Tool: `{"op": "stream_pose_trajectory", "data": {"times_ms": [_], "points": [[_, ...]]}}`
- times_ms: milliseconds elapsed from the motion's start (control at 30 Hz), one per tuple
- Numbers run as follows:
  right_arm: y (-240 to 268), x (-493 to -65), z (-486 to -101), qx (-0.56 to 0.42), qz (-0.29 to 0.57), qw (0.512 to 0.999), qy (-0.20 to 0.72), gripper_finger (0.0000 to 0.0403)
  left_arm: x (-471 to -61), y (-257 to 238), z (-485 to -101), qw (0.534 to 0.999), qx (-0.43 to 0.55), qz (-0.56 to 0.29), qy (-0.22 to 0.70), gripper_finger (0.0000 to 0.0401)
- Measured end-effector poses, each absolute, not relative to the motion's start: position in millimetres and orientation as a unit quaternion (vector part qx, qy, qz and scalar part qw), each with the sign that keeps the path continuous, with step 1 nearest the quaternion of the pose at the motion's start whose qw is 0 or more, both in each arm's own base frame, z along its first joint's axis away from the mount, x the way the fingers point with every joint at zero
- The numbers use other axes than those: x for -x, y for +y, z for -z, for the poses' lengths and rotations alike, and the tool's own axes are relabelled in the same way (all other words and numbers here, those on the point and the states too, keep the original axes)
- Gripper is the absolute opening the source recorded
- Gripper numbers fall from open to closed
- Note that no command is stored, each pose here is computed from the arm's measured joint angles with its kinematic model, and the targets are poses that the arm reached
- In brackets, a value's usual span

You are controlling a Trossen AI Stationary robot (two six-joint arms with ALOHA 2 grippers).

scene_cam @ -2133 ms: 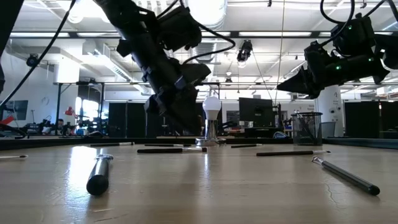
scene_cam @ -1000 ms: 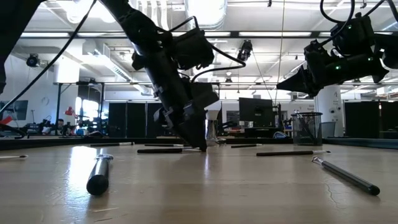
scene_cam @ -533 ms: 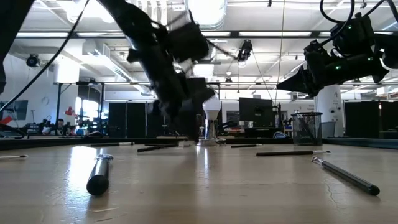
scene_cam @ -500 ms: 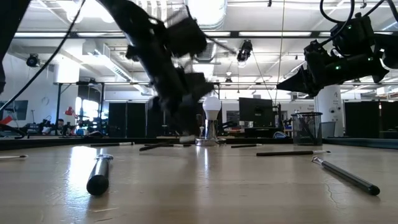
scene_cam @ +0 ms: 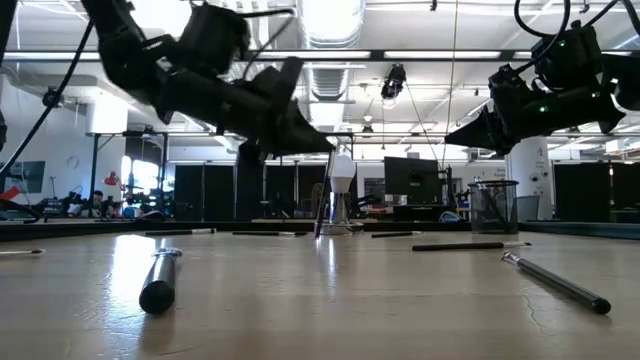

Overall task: Put items in baskets/containers
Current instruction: Put the black eyeshadow brush into the black pen holder

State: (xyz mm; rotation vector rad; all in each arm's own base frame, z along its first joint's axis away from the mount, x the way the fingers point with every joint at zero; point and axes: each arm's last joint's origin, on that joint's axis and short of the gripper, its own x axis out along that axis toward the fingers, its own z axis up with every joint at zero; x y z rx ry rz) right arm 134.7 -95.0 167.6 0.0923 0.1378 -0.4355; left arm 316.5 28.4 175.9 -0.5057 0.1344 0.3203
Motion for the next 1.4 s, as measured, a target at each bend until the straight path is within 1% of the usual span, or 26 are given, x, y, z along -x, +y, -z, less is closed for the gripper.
{"op": "stream_pose_trajectory", "data": {"times_ms": [167, 400, 600, 767, 1067, 1267, 1400], "points": [[-95, -135, -168, -0.054, 0.216, 0.973, 0.064, 0.0009, -308, 29, -173, 0.962, 0.227, -0.148, 0.024, 0.0001], [-95, -137, -172, -0.076, 0.215, 0.972, 0.052, 0.0009, -306, 33, -185, 0.976, 0.176, -0.121, -0.034, 0.0000], [-88, -145, -176, -0.093, 0.184, 0.977, 0.052, 0.0016, -305, 39, -193, 0.982, 0.142, -0.103, -0.069, 0.0000], [-78, -157, -179, -0.104, 0.142, 0.983, 0.058, 0.0055, -304, 41, -199, 0.985, 0.126, -0.070, -0.099, 0.0000], [-67, -187, -191, -0.118, 0.085, 0.987, 0.071, 0.0138, -301, 40, -199, 0.986, 0.108, -0.070, -0.108, 0.0000], [-60, -224, -193, -0.115, 0.044, 0.988, 0.097, 0.0175, -293, 39, -195, 0.985, 0.108, -0.069, -0.118, 0.0000], [-61, -252, -200, -0.111, 0.030, 0.990, 0.078, 0.0190, -290, 39, -193, 0.985, 0.108, -0.069, -0.117, 0.0000]]}}
